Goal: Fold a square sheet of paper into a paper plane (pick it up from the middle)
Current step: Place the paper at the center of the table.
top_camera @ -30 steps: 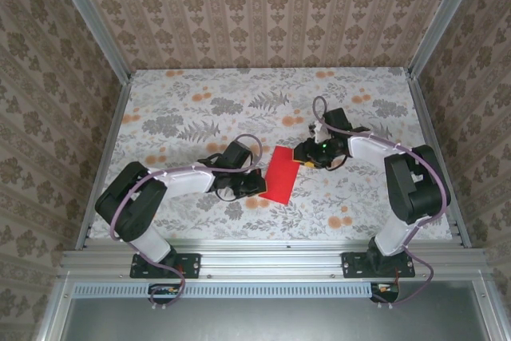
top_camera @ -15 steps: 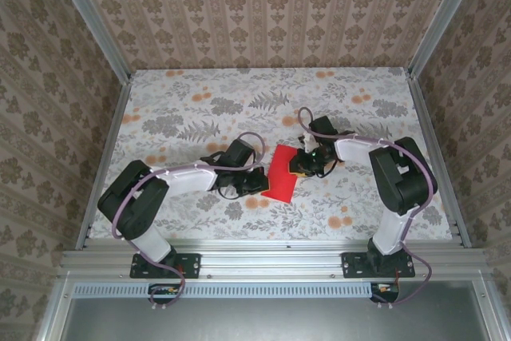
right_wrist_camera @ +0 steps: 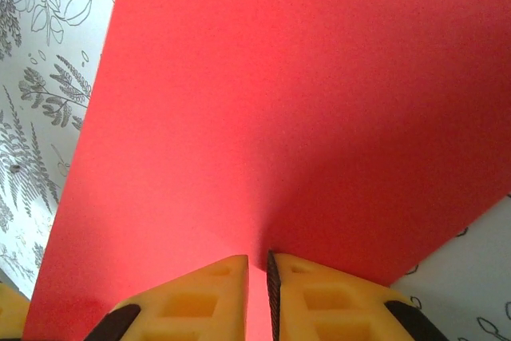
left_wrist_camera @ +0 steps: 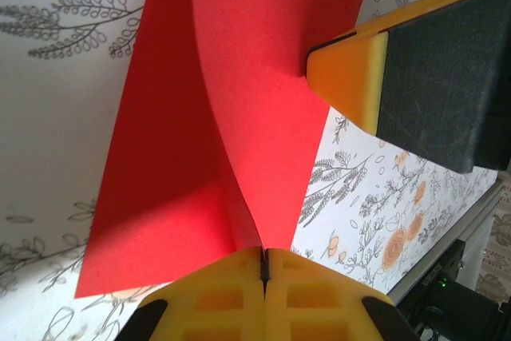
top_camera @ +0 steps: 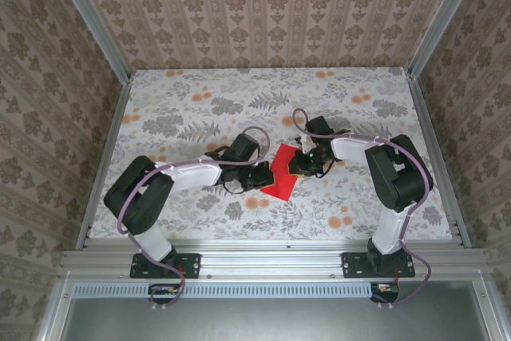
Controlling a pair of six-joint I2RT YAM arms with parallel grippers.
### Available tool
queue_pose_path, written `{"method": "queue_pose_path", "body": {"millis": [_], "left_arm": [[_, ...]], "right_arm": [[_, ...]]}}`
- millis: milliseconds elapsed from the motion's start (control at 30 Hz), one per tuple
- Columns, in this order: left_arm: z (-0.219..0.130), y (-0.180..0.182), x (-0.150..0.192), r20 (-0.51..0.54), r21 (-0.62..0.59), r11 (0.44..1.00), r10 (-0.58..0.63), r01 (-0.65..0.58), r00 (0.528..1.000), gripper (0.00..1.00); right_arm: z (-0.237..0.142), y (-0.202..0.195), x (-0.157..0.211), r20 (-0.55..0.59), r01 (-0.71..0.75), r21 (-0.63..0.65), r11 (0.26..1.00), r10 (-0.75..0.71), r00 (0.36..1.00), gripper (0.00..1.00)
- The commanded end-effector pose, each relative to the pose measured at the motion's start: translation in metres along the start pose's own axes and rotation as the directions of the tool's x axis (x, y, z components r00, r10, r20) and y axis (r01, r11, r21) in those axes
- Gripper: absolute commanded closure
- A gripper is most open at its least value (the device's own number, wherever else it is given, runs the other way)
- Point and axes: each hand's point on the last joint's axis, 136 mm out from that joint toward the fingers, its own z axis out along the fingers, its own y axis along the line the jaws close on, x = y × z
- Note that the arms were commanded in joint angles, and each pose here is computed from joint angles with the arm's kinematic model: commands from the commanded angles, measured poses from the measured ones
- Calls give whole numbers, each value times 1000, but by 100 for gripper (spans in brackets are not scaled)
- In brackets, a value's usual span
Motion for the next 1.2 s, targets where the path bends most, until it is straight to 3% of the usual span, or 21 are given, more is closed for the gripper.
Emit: {"method": "queue_pose_path", "body": {"millis": [0, 1167], "left_arm": [[6, -9, 1, -25, 16, 1000, 5, -5, 1000, 98], [40, -27, -28, -35, 50, 998, 29, -27, 999, 98]], "right_arm": [[4, -10, 6, -32, 10, 51, 999, -8, 999, 82], [11, 4, 9, -60, -9, -48, 999, 6, 998, 88]]}}
